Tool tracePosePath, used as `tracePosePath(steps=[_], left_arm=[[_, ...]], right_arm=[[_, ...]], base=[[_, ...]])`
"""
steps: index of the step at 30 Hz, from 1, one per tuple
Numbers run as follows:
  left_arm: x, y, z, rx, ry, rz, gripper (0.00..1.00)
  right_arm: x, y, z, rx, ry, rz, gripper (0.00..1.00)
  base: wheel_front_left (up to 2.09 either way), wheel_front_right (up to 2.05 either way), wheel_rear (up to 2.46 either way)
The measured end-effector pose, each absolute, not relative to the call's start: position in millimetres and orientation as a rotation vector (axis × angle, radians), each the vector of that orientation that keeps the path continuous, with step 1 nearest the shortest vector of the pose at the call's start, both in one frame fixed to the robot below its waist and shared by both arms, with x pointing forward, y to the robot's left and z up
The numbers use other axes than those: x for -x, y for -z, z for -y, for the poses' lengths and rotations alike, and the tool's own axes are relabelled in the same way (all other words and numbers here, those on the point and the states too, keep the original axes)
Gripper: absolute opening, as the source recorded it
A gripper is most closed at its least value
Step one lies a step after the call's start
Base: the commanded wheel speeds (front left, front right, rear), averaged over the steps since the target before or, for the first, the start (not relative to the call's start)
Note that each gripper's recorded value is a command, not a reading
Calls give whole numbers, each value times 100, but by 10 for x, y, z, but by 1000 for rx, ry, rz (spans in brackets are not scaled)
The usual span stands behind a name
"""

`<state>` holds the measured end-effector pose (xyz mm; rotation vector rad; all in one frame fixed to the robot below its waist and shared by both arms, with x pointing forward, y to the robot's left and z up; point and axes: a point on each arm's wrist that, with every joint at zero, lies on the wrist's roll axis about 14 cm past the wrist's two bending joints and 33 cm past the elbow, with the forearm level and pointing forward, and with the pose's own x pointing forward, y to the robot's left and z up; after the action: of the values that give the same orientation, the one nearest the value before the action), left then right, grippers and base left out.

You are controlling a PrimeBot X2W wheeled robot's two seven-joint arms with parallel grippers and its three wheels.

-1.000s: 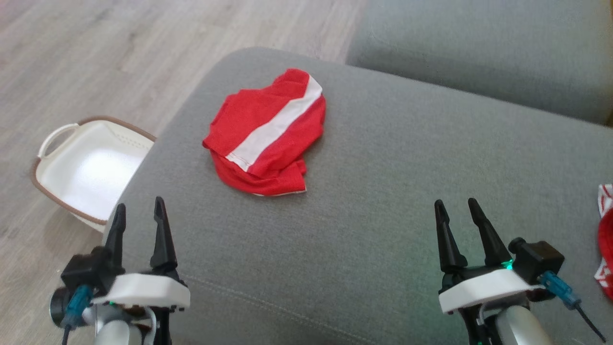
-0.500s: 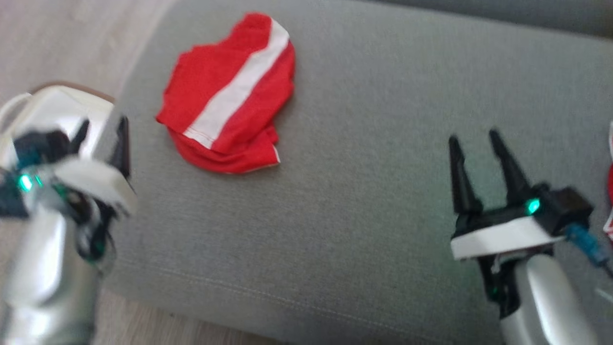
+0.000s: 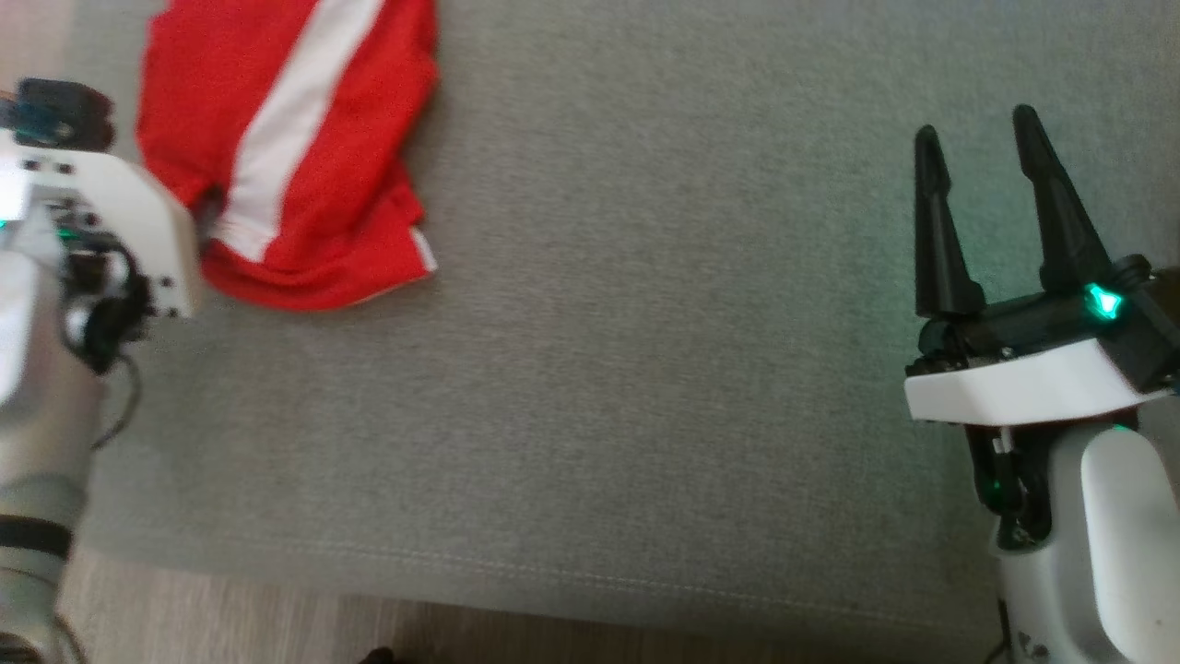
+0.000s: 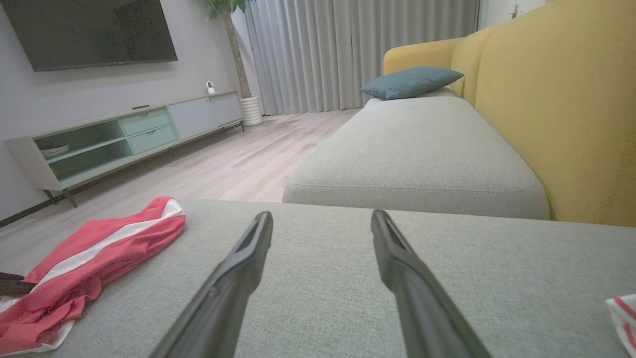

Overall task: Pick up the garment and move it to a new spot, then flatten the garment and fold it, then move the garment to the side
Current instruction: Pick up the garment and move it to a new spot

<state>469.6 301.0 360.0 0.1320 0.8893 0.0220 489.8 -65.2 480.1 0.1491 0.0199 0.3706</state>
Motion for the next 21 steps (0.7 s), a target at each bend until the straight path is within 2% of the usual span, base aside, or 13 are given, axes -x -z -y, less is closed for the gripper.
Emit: tracePosePath(steps=[10, 11, 12, 16, 21], left_arm=[[-5006, -3384, -2999, -125, 1, -997, 100], [-5013, -3370, -2991, -119, 3, -1008, 80], [-5015, -3363, -2976, -116, 8, -1018, 0], [-5034, -3405, -2878, -81, 30, -1003, 0], [-5083, -3602, -2844, -28, 23, -857, 0]], right_arm=[[-4933, -4640, 940, -129, -297, -54, 100], [-4932, -4634, 960, -127, -292, -55, 100], [-4931, -4637, 978, -125, -287, -54, 100], [-4923, -4708, 995, -124, -283, -33, 100], [-4889, -4835, 1008, -132, -279, 0, 100]], base=[[0, 0, 0], [0, 0, 0], [0, 0, 0], [0, 0, 0], [0, 0, 0]])
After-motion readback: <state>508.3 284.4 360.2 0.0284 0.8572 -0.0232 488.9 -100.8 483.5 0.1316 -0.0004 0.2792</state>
